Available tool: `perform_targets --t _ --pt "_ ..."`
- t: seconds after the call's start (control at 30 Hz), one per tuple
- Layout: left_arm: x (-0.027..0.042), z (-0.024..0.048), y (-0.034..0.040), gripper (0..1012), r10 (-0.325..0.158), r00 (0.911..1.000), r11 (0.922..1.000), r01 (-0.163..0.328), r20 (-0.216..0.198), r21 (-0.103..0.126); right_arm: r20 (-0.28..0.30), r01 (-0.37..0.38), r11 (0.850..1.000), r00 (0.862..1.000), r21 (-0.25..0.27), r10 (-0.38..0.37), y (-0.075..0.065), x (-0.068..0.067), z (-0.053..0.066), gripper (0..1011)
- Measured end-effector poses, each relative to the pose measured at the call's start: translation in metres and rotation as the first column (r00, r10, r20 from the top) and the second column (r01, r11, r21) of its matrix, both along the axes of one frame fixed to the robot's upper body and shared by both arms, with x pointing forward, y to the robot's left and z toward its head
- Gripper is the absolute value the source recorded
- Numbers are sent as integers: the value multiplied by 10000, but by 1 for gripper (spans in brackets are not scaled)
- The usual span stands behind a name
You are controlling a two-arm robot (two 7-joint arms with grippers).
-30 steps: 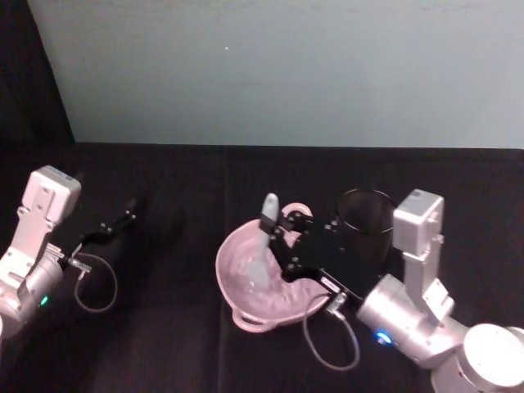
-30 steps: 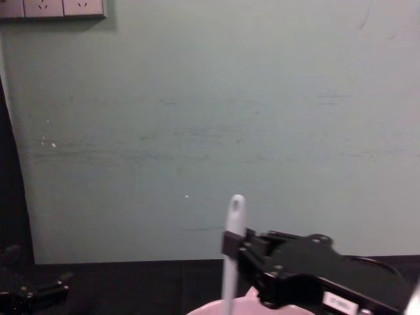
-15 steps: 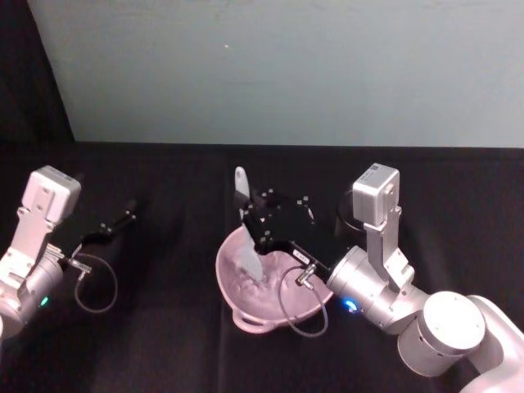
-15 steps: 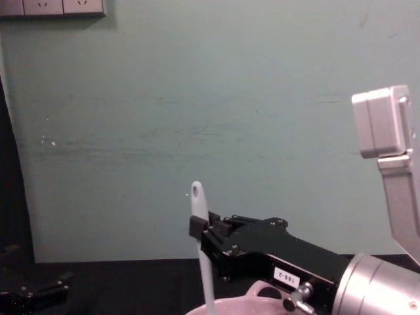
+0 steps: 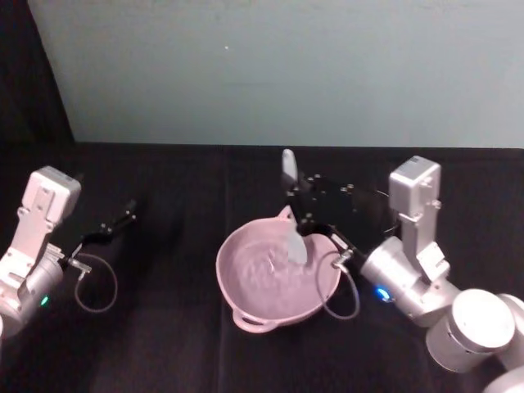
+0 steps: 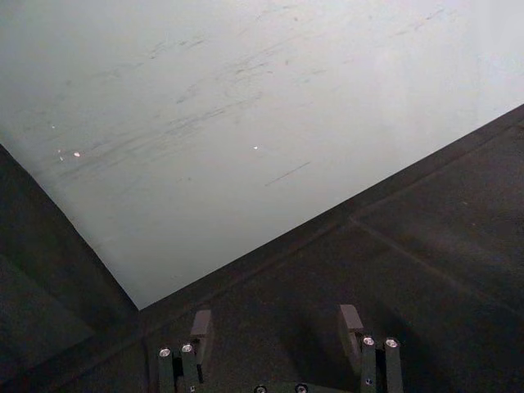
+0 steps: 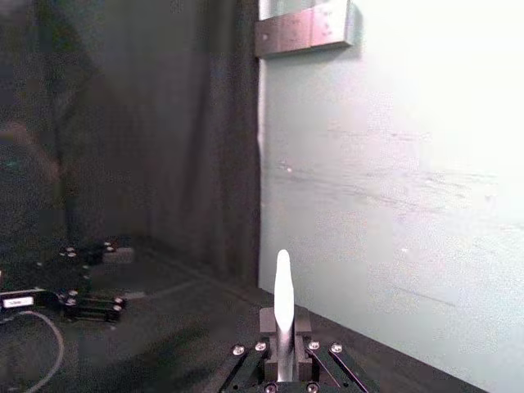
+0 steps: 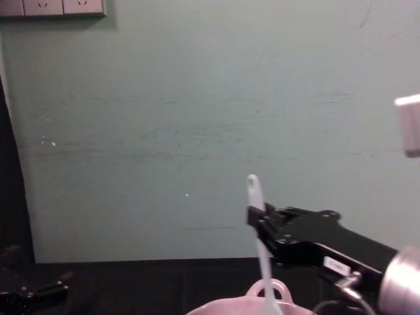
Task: Use the one hand to pick up the spoon and stir the clear water in the bowl.
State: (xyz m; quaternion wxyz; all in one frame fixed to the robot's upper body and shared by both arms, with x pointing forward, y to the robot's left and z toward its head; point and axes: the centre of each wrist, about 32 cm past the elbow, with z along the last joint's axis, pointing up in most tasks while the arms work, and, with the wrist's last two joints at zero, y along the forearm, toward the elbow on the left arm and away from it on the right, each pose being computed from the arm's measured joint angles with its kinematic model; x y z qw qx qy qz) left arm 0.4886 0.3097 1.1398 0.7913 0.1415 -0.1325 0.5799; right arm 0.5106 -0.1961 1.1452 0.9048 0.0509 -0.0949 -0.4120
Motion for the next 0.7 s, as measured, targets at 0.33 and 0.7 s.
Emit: perform_targets --t 0.33,0.7 --pt "0 0 0 1005 1 10000 10000 -1 1 0 -130 478 9987 9988 -160 -480 -238 -160 19 120" --pt "0 0 0 1005 0 10000 10000 0 0 0 -206 -188 9998 9996 -9 187 -212 -418 64 121"
